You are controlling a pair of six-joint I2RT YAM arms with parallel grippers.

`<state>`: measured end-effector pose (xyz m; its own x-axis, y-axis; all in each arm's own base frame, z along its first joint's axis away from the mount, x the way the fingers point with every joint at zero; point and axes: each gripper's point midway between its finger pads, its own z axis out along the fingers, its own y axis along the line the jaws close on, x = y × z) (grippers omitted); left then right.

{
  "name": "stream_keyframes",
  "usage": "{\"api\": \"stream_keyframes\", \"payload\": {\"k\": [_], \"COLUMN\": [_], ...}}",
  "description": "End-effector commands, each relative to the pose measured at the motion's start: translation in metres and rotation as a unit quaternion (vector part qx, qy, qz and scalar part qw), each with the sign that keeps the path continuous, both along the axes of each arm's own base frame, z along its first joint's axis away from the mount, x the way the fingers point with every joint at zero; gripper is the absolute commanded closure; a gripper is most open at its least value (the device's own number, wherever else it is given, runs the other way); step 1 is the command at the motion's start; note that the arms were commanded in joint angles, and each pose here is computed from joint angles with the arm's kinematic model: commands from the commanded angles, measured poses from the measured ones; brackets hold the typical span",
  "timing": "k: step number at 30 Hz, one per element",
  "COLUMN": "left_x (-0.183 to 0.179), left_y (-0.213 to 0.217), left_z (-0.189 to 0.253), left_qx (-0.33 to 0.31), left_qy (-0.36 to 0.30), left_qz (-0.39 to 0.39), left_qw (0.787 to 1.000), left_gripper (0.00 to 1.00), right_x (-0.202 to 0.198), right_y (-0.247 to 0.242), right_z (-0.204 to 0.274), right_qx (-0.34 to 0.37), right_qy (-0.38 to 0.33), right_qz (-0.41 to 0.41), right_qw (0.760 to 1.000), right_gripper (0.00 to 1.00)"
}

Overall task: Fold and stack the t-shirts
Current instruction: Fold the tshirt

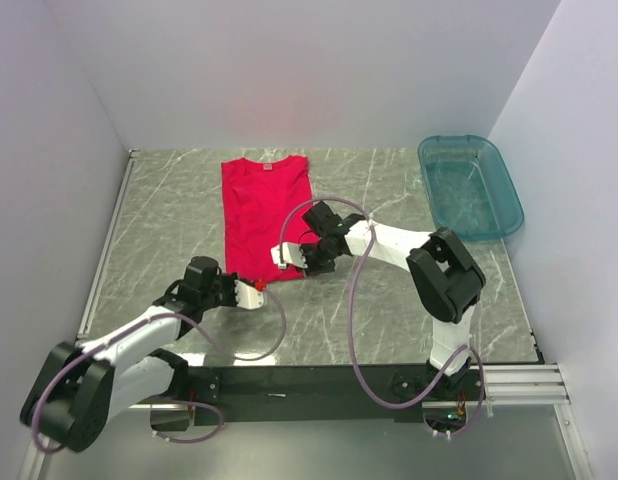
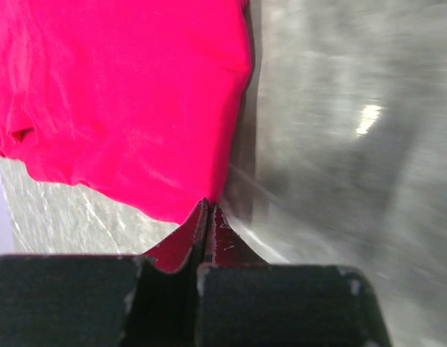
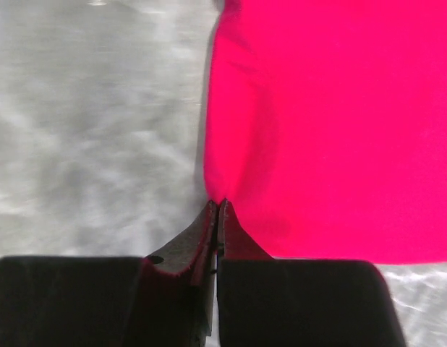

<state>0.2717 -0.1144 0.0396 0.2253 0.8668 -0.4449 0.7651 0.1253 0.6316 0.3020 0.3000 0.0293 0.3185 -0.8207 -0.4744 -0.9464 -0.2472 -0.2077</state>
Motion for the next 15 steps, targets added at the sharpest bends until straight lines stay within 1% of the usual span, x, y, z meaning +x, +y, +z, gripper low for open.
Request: {"api": "stream_keyframes", "payload": {"k": [1, 3, 4, 5, 7, 9, 15], "left_x": [-0.035, -0.048, -0.052, -0.065, -0.072, -0.081, -0.082], "left_y": [-0.007, -0.012, -0.014, -0.016, -0.02, -0.019, -0.017], "left_z": [-0.008, -0.007, -0.002, -0.007, 0.0, -0.001, 0.006], "left_qx": [-0.009, -0.014, -0.021, -0.018, -0.029, -0.03, -0.019], "left_qy": [0.041, 0.055, 0.051, 0.074, 0.07, 0.083, 0.084], "left_qz": [-0.027, -0.044, -0.049, -0.06, -0.068, -0.073, -0.075], "left_qw": [0.999, 0.997, 0.997, 0.995, 0.995, 0.993, 0.993], "left_gripper": [1.0, 1.0, 1.0, 1.0, 1.0, 1.0, 1.0], "right_x": [-0.04, -0.061, -0.069, -0.075, -0.086, -0.089, -0.074], "right_y": [-0.009, -0.015, -0.02, -0.022, -0.026, -0.025, -0.016], "right_z": [0.023, 0.026, 0.032, 0.035, 0.042, 0.049, 0.072], "right_qx": [0.016, 0.017, 0.017, 0.021, 0.031, 0.04, 0.063], "right_qy": [0.055, 0.09, 0.096, 0.102, 0.11, 0.114, 0.114], "right_qz": [0.026, 0.039, 0.042, 0.044, 0.047, 0.04, 0.019], "right_qw": [0.998, 0.995, 0.994, 0.994, 0.992, 0.992, 0.991], "right_gripper": [1.0, 1.0, 1.0, 1.0, 1.0, 1.0, 1.0]}}
